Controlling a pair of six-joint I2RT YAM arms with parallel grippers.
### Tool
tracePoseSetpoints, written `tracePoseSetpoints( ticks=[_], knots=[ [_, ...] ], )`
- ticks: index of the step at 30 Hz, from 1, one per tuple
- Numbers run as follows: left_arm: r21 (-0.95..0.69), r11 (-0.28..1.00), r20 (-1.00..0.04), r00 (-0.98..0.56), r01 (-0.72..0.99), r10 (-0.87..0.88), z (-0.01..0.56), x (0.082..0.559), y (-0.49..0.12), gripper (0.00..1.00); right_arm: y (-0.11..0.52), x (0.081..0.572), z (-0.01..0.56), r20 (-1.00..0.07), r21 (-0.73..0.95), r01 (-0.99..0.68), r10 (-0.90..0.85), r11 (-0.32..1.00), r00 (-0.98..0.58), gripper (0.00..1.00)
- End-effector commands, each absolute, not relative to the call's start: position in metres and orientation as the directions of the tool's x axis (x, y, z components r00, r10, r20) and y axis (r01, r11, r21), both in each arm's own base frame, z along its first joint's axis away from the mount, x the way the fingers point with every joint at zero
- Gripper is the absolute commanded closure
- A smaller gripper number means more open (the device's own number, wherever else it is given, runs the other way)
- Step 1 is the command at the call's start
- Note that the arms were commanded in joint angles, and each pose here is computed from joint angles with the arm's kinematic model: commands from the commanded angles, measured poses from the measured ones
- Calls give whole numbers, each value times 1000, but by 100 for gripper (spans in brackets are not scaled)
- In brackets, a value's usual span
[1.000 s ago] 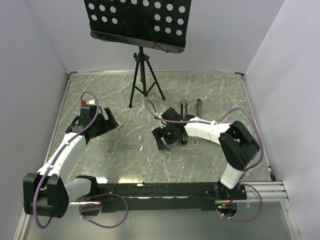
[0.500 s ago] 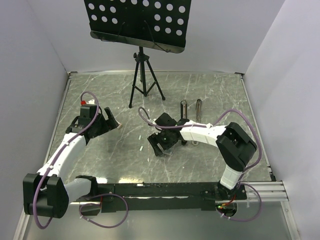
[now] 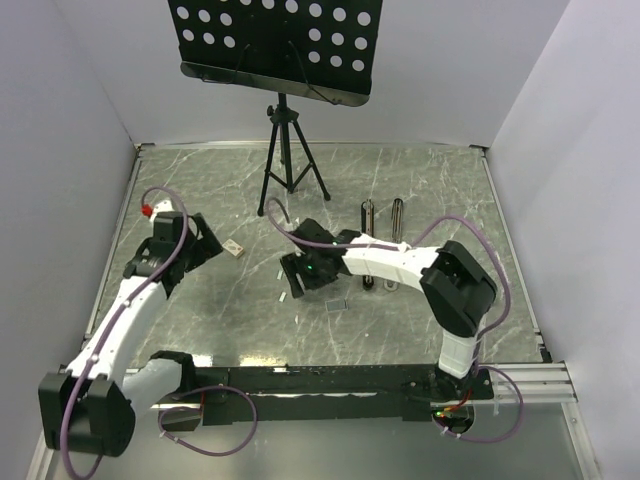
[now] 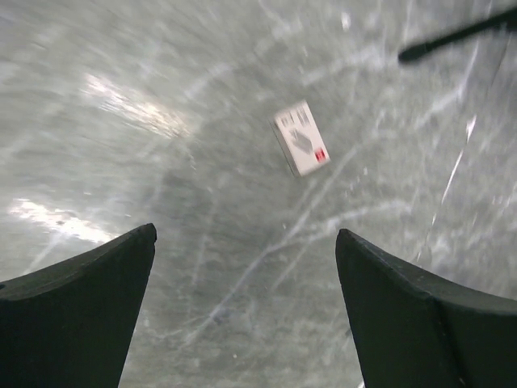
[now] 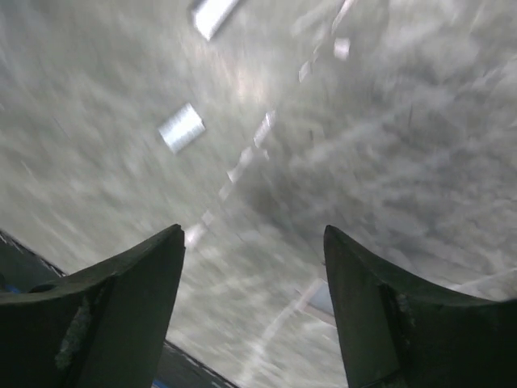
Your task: Unload the staples from the stapler
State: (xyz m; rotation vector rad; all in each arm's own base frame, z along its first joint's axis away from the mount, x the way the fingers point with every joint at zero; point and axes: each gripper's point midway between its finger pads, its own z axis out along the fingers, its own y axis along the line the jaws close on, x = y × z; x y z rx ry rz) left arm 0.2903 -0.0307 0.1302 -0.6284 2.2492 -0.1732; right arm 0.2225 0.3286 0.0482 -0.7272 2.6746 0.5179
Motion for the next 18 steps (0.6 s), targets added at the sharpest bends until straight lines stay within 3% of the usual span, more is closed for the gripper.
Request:
tracePoseSetpoints(
  ticks=[1, 9, 18],
  knots=[
    [-319, 807, -760, -374, -498, -531, 172, 289, 4, 3, 353, 237, 56, -407, 214, -337, -230, 917, -884, 27],
    [-359, 769, -821, -213, -529, -529, 206, 276, 24, 3, 383, 237, 67, -415, 126, -74, -15, 989, -910, 29],
    [-371, 774, -821, -208, -513, -532, 209, 276, 22, 3, 381, 236, 58, -408, 68, 74, 95, 995, -908, 34]
  ],
)
